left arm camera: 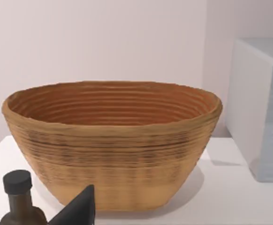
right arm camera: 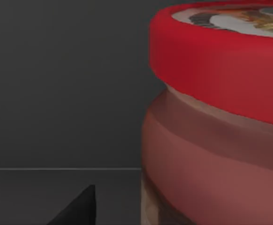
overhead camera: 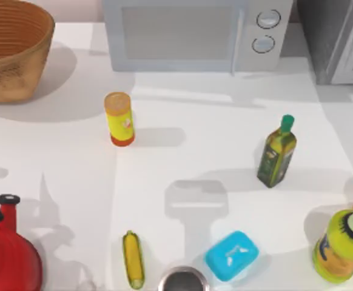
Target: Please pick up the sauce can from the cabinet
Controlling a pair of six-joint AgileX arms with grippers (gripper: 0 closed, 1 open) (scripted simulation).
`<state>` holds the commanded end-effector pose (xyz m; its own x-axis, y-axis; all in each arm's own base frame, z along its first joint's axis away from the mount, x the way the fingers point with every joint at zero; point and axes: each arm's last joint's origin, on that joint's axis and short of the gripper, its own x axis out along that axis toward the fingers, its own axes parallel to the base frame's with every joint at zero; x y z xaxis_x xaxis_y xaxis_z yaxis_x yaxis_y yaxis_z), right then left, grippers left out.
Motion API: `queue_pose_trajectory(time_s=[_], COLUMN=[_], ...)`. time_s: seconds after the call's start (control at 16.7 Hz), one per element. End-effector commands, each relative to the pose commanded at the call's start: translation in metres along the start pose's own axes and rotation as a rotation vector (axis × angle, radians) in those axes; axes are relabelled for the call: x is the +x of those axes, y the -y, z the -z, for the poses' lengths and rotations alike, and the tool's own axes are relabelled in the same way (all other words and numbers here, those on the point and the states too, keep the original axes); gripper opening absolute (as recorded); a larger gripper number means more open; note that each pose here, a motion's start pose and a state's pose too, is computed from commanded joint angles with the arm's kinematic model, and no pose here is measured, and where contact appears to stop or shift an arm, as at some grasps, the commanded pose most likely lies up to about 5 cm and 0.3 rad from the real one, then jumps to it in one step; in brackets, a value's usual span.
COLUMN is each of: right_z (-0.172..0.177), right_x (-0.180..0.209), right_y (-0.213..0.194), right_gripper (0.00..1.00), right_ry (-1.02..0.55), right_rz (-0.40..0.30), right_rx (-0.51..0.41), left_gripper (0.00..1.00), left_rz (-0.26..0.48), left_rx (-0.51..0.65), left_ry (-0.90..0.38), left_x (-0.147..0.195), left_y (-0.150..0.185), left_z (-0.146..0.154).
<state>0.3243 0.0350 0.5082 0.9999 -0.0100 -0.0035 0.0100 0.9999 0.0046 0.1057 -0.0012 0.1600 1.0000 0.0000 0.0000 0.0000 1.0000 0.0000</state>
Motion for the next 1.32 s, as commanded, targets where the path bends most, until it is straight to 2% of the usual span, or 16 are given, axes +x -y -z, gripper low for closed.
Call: queue_pose_trajectory(time_s=[0.72, 1.32], right_z=[0.0000, -0.0005], right_x=[0.0000, -0.0010], right_y=[0.0000, -0.0005], right_gripper=[0.02, 0.00], right_ry=[0.000, 0.000], right_rz=[0.000, -0.001], right_rx=[0.000, 0.002], left_gripper=[1.00, 1.00], left_rz=[0.000, 0.000], left_rx=[0.000, 0.000], left_ry=[0.000, 0.000], left_x=[0.0000, 0.0000], left_y=[0.0000, 0.0000], left_z=[0.0000, 0.0000])
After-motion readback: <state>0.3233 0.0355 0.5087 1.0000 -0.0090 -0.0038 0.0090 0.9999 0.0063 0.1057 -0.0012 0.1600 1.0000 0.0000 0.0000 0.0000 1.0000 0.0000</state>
